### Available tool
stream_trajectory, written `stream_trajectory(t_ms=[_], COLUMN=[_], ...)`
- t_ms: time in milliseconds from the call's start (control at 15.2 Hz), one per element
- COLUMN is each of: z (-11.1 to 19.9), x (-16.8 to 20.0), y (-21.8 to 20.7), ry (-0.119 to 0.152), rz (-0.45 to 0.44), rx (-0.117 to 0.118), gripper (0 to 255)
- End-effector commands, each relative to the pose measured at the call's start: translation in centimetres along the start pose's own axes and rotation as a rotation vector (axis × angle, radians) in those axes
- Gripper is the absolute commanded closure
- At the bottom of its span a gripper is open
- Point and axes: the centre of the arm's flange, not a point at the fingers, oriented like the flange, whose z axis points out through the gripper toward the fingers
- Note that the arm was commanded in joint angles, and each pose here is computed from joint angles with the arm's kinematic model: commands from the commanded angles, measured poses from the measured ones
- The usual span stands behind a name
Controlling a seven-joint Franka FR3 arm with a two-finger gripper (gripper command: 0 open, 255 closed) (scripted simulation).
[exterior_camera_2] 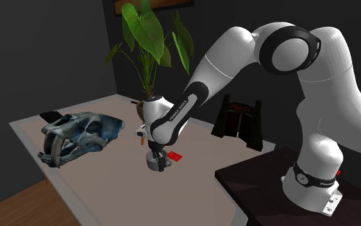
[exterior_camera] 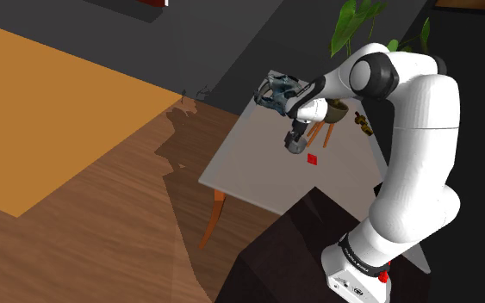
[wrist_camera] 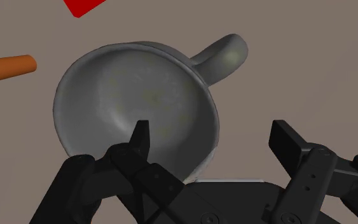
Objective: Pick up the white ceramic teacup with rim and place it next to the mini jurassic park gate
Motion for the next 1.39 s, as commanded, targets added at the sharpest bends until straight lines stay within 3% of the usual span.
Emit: stream_trajectory(t_ms=[0,396,462,1056,1320], z=[0.3,0.3,0.3,0.3,-1.8], x=[0.0,0.0,0.0,0.0,-0.1], y=[0.0,0.0,0.0,0.0,0.1], ry=[0.000,0.000,0.000,0.000,0.000], rz=[0.000,0.000,0.000,0.000,0.000], rx=[0.000,0.000,0.000,0.000,0.000], gripper=[0,0,255,255,255])
